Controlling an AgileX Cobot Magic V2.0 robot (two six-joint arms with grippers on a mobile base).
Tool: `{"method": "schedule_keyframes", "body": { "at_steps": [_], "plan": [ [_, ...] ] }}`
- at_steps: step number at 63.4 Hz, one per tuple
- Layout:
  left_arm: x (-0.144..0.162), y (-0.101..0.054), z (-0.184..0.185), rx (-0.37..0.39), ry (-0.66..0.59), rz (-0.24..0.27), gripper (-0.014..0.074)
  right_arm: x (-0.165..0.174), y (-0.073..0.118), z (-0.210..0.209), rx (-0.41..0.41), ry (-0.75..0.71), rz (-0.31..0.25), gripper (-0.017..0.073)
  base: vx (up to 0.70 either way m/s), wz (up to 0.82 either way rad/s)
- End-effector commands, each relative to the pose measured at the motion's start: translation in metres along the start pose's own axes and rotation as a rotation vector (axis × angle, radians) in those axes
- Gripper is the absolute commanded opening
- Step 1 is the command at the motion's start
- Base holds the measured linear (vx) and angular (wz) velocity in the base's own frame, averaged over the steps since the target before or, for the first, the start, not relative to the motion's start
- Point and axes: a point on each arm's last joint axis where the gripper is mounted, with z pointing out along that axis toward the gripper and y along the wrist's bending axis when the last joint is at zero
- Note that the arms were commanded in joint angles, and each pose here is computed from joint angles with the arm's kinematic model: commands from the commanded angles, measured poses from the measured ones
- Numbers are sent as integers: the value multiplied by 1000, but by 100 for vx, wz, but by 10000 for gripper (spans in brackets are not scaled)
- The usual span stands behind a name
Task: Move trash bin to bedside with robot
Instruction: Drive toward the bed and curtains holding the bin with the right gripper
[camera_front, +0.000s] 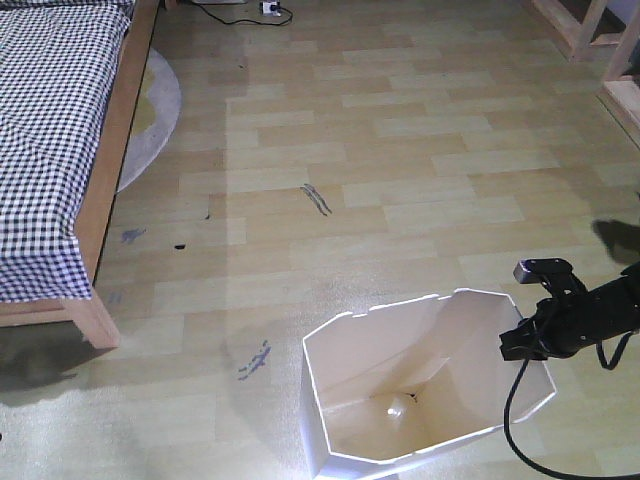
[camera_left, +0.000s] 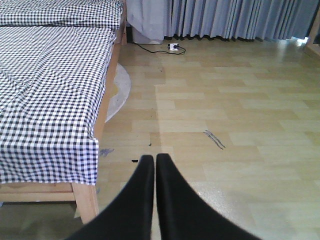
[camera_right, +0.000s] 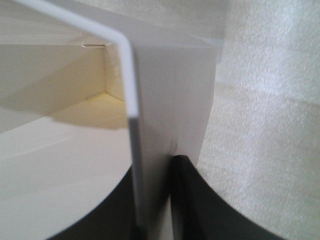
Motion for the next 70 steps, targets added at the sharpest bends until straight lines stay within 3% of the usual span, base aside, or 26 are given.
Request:
{"method": "schedule_keyframes", "body": {
  "at_steps": [1,70],
  "plan": [
    [-5,-1,-1,11,-76,-6,-6,-17,17,-23,-137,-90,13,-5,34,2],
    [-5,-1,-1,11,-76,-6,-6,-17,17,-23,-137,-90,13,-5,34,4]
  ]
}}
